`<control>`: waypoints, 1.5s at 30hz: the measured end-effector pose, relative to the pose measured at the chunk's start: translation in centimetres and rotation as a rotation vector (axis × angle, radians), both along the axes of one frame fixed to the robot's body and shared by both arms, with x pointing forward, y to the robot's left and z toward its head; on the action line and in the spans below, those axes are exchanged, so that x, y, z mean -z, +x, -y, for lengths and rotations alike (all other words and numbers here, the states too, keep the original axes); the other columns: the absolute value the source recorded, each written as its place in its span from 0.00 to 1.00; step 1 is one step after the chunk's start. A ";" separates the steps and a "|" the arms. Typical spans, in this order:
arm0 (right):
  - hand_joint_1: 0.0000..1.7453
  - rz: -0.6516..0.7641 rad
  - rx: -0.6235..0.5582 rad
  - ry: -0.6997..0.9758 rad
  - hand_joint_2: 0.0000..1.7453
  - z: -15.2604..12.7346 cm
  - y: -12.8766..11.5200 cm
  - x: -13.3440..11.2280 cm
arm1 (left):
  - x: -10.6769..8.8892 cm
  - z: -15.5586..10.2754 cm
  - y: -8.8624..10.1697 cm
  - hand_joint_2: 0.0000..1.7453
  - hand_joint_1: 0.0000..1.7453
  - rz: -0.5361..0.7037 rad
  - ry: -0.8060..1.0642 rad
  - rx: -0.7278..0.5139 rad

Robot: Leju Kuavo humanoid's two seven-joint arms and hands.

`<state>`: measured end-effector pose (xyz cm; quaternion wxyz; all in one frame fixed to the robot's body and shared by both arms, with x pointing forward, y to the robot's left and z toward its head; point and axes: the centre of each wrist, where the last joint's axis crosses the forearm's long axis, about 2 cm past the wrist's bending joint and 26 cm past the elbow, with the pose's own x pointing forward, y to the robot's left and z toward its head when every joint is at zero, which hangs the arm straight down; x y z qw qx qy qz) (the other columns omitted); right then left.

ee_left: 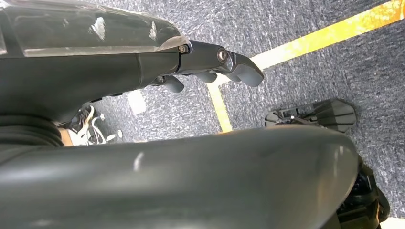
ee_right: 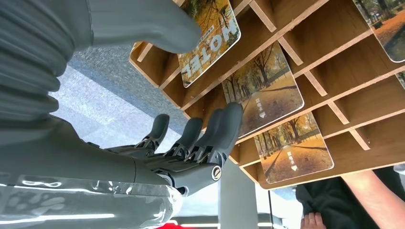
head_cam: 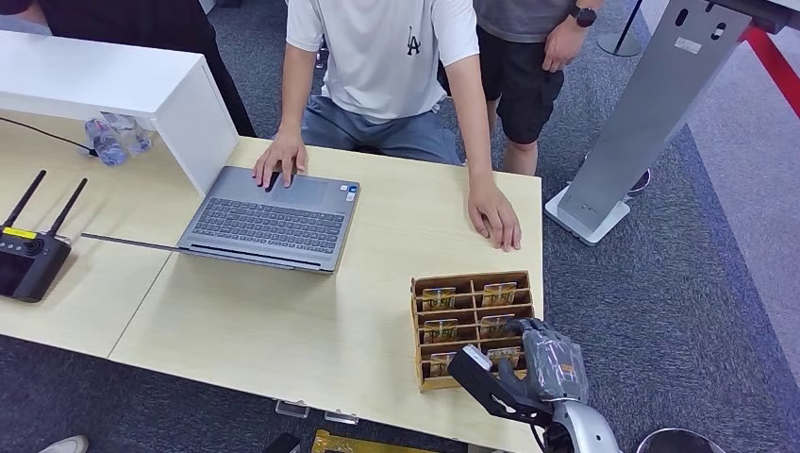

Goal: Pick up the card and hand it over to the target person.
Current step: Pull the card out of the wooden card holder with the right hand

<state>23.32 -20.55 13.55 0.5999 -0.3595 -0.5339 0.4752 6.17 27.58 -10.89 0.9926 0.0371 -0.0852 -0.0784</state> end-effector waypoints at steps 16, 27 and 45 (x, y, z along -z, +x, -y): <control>0.63 -0.034 0.001 -0.003 1.00 -0.1 0.2 0.7 | 0.0 0.0 0.0 0.00 0.00 0.000 0.001 0.005; 0.62 -0.043 0.005 0.005 1.00 0.0 0.2 0.9 | 0.0 -0.2 0.0 0.00 0.00 0.001 0.004 0.010; 0.59 -0.046 0.010 0.007 1.00 0.1 0.2 0.9 | 0.0 -0.1 0.0 0.00 0.00 -0.002 0.003 0.011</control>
